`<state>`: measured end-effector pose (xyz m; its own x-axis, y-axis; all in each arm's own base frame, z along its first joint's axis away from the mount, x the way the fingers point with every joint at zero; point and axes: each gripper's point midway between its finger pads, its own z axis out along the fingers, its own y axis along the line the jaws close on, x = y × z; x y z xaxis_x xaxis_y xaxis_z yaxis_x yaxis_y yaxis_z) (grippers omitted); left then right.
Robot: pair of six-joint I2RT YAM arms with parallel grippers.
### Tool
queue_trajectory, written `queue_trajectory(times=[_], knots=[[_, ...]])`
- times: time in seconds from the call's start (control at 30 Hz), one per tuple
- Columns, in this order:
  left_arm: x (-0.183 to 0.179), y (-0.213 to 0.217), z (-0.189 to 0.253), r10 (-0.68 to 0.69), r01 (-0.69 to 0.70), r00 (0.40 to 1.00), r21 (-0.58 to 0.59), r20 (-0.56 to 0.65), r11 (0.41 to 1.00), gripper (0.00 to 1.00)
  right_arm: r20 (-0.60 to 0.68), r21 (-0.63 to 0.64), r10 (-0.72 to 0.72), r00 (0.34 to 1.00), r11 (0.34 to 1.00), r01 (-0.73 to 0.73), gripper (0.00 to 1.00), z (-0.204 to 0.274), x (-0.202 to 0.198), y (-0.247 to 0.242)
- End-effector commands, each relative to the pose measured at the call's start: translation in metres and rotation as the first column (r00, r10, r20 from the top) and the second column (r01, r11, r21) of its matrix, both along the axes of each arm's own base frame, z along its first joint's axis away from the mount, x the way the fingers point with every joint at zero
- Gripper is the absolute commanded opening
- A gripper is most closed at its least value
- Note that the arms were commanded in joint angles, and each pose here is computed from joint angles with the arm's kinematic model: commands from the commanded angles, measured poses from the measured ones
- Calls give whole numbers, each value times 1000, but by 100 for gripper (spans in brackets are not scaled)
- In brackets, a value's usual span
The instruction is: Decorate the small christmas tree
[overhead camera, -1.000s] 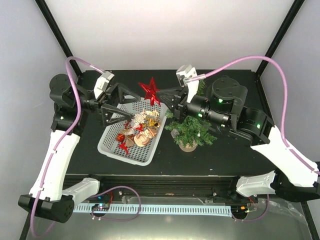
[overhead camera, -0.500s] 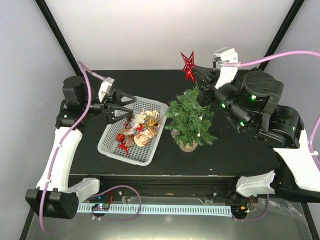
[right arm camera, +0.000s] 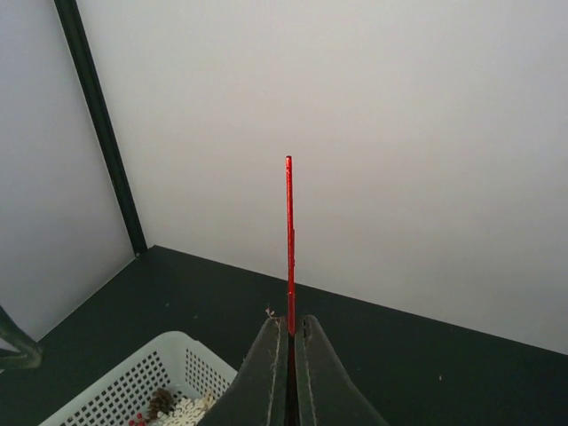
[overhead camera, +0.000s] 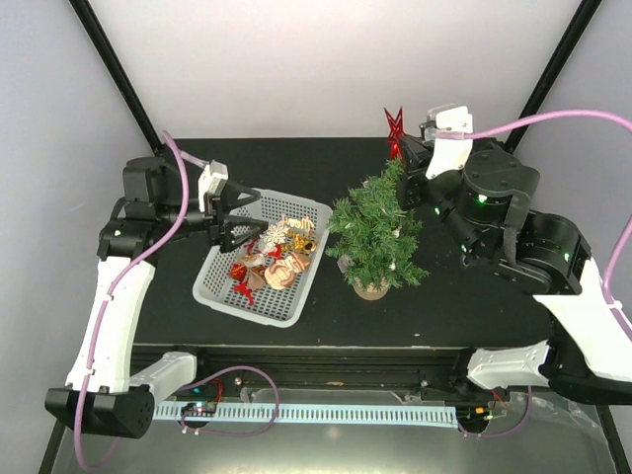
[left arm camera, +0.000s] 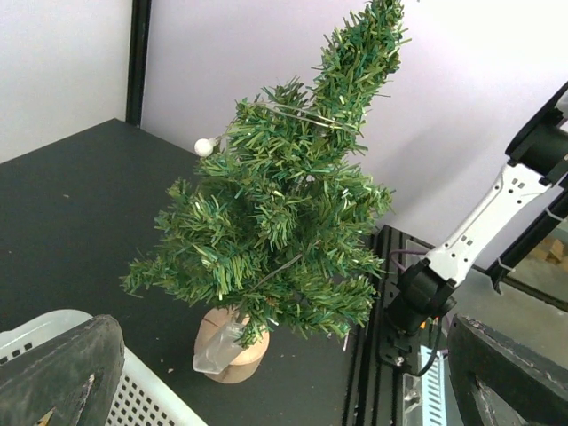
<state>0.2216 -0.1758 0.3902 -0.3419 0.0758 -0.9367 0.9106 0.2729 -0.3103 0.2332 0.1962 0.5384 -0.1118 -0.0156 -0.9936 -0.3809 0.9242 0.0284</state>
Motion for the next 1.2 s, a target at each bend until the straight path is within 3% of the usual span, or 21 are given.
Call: queue_trajectory(times=[0.0, 1.17], knots=[[-6, 1, 1, 9, -10, 999, 19, 39, 1000, 99, 51, 53, -66, 997, 997, 63, 1, 19, -2, -22], [-8, 0, -1, 1, -1, 999, 7, 33, 1000, 99, 15, 126, 22, 1000, 992, -24, 1, 15, -10, -12]])
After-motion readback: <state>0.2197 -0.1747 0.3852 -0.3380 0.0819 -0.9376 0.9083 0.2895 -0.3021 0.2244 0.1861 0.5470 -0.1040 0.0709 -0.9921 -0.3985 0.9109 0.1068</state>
